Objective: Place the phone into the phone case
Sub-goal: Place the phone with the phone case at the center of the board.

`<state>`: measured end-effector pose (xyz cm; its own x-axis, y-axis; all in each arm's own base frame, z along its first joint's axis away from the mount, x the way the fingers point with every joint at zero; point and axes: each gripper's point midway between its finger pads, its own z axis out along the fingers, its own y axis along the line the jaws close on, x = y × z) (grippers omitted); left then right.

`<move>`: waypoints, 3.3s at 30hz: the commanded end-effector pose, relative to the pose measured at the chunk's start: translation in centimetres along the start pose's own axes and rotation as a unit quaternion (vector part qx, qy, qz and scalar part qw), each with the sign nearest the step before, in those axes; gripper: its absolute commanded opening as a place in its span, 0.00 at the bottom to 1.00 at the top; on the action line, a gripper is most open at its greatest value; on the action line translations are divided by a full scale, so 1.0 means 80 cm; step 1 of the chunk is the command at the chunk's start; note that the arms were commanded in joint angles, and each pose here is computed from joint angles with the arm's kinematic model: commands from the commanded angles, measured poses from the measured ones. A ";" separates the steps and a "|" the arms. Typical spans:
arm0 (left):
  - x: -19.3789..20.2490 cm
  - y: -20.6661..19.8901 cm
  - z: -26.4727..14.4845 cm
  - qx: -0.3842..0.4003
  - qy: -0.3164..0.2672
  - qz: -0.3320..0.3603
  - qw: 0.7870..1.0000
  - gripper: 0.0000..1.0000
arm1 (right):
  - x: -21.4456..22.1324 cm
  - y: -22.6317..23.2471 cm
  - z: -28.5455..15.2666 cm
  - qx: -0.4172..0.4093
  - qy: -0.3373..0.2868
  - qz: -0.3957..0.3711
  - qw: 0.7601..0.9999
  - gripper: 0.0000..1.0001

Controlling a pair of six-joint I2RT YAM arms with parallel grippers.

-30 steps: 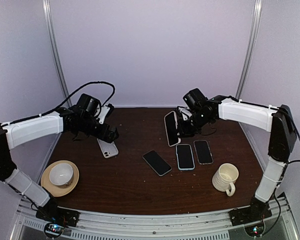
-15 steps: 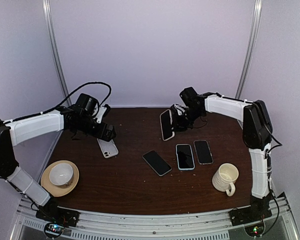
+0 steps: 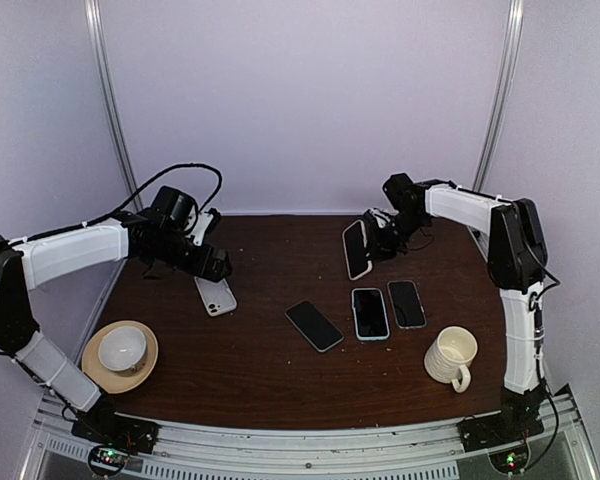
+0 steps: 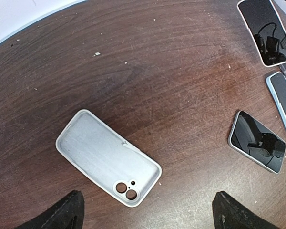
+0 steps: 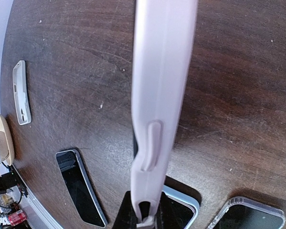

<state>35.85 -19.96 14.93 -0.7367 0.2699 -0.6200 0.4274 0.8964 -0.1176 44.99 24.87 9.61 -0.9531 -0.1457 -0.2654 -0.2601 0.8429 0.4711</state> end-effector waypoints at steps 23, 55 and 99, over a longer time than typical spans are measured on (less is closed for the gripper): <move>-0.018 -0.002 -0.005 0.014 -0.015 -0.010 1.000 0.97 | 0.003 -0.081 0.043 0.005 0.050 0.041 0.998 0.23; -0.018 0.000 -0.003 0.021 -0.012 -0.019 1.000 0.97 | 0.015 -0.072 0.062 0.071 -0.002 0.086 0.994 0.50; 0.065 -0.016 0.104 0.037 0.168 0.020 0.985 0.58 | 0.035 -0.006 -0.051 0.158 -0.058 -0.026 0.985 0.88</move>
<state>35.88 -21.39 5.76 -0.8700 0.3457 -0.3516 0.4307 0.8799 -0.2005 43.22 22.85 11.35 -0.9211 -0.1218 -0.3697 -0.2137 0.9521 0.2187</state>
